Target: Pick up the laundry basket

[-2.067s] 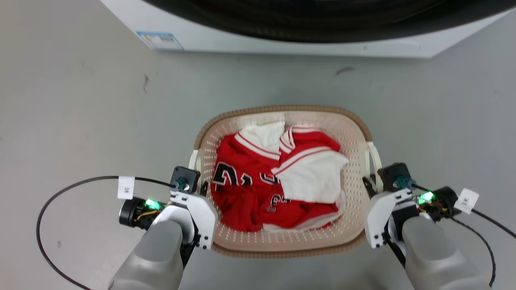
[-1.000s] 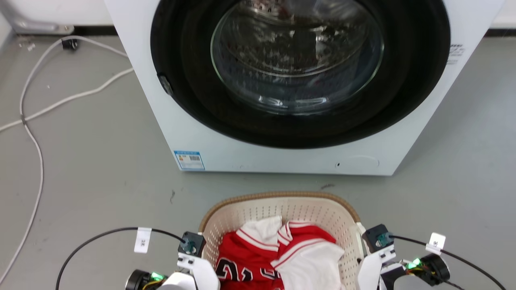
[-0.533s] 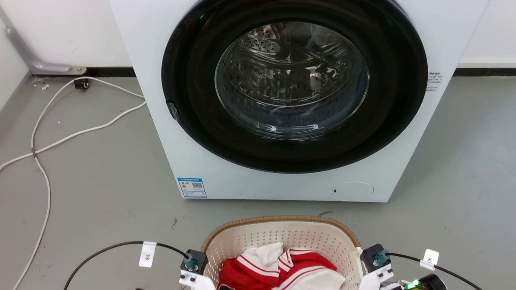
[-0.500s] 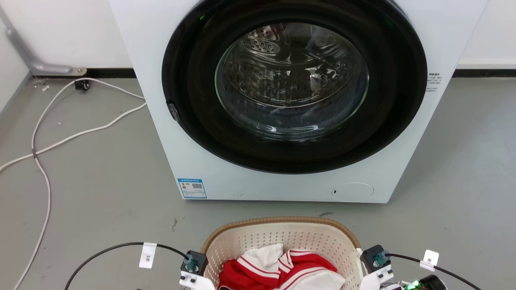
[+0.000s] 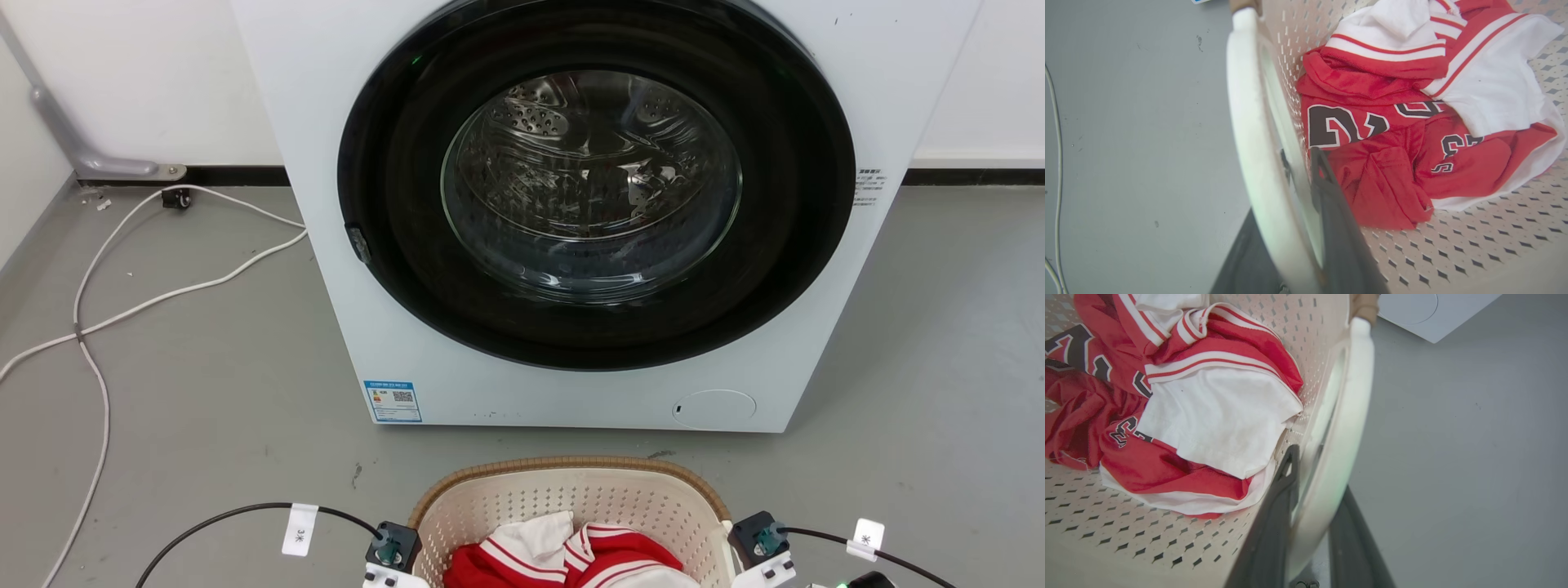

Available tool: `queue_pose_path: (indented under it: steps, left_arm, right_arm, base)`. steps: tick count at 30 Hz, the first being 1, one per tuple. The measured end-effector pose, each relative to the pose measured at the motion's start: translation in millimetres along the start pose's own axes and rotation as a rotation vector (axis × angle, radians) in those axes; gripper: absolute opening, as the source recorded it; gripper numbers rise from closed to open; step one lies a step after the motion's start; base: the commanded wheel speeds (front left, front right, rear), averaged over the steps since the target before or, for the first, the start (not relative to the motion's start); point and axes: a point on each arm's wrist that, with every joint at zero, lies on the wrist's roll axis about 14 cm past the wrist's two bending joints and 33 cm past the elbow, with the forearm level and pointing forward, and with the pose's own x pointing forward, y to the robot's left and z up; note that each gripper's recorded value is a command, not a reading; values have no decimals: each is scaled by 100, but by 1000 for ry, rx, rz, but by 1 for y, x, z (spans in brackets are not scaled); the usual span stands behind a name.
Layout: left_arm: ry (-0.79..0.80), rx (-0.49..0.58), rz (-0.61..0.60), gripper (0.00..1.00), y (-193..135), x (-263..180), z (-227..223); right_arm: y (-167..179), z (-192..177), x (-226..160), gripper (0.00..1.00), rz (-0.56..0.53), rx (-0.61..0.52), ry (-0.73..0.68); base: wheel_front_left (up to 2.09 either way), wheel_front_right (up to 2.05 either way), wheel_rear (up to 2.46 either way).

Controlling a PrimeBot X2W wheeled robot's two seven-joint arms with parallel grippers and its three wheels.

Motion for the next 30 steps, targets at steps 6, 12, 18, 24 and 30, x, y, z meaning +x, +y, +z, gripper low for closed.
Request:
queue_pose_path:
  steps: [6,12,18,24,30]
  left_arm:
    - [-3,-2,-3,0,-2,-2,-1]
    - [-3,-1,-7,0,-4,-2,-1]
    - [0,0,-10,0,-4,-3,-3]
    - [4,2,-9,0,-3,-3,-5]
    - [10,-2,-7,0,-1,-3,-7]
  right_arm:
    - [0,-1,-2,0,-1,-3,-1]
    - [-1,-5,-4,0,-2,2,5]
    - [0,-8,-5,0,0,6,10]
    - [2,-9,-5,0,4,7,14]
    - [2,-10,-4,0,8,12,16]
  base:
    - [0,0,0]
    - [0,0,0]
    - [0,0,0]
    - [0,0,0]
    - [0,0,0]
